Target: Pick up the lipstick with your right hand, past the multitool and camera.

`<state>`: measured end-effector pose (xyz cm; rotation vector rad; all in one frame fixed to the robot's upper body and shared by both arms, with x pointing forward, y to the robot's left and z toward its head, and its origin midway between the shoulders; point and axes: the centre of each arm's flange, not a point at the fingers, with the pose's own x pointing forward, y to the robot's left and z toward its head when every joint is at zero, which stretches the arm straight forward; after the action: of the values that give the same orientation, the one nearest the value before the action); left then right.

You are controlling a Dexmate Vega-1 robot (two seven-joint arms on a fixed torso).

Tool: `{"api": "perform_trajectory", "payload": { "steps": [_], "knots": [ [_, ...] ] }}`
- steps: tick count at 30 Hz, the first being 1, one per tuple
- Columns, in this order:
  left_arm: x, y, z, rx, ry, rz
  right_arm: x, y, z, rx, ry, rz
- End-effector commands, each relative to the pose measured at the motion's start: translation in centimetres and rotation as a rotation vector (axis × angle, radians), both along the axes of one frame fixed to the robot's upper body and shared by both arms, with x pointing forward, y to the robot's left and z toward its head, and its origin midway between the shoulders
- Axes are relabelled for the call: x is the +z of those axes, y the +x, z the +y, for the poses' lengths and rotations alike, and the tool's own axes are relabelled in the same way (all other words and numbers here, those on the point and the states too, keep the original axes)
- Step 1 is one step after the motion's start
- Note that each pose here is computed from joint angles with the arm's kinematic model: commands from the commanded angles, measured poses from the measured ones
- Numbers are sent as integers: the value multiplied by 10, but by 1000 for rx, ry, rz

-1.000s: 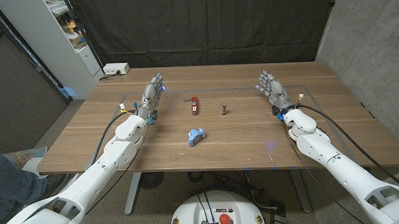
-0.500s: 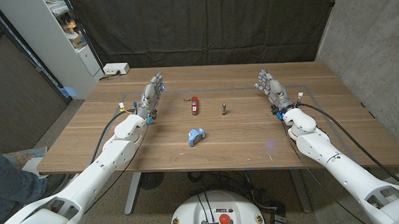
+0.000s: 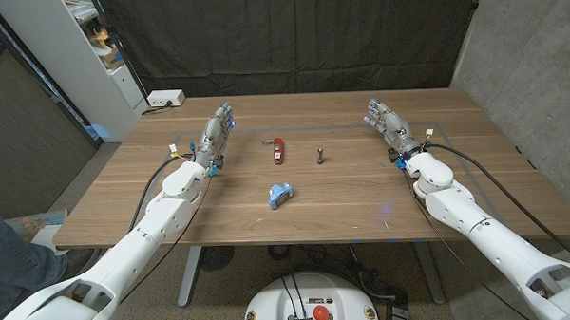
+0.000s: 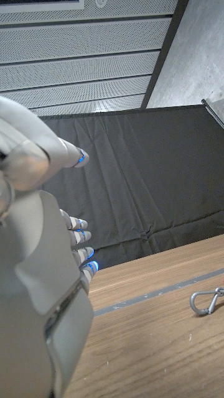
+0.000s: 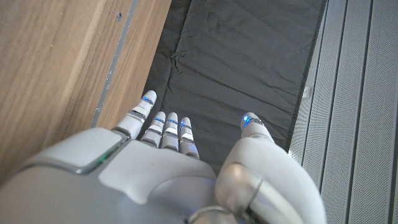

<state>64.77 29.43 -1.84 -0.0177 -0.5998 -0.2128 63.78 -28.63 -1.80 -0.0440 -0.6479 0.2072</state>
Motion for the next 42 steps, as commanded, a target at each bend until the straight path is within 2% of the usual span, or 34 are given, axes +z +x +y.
{"api": "perform_trajectory", "payload": {
  "steps": [1,25,42],
  "knots": [
    [2,-1,3,3,0,-4,-1,-6,0,-28,-75,-22],
    [4,-4,5,4,-4,-18,0,-15,8,-56,-133,-71],
    [4,-4,1,-5,-3,-21,-8,-24,11,-98,-204,-83]
  ]
}}
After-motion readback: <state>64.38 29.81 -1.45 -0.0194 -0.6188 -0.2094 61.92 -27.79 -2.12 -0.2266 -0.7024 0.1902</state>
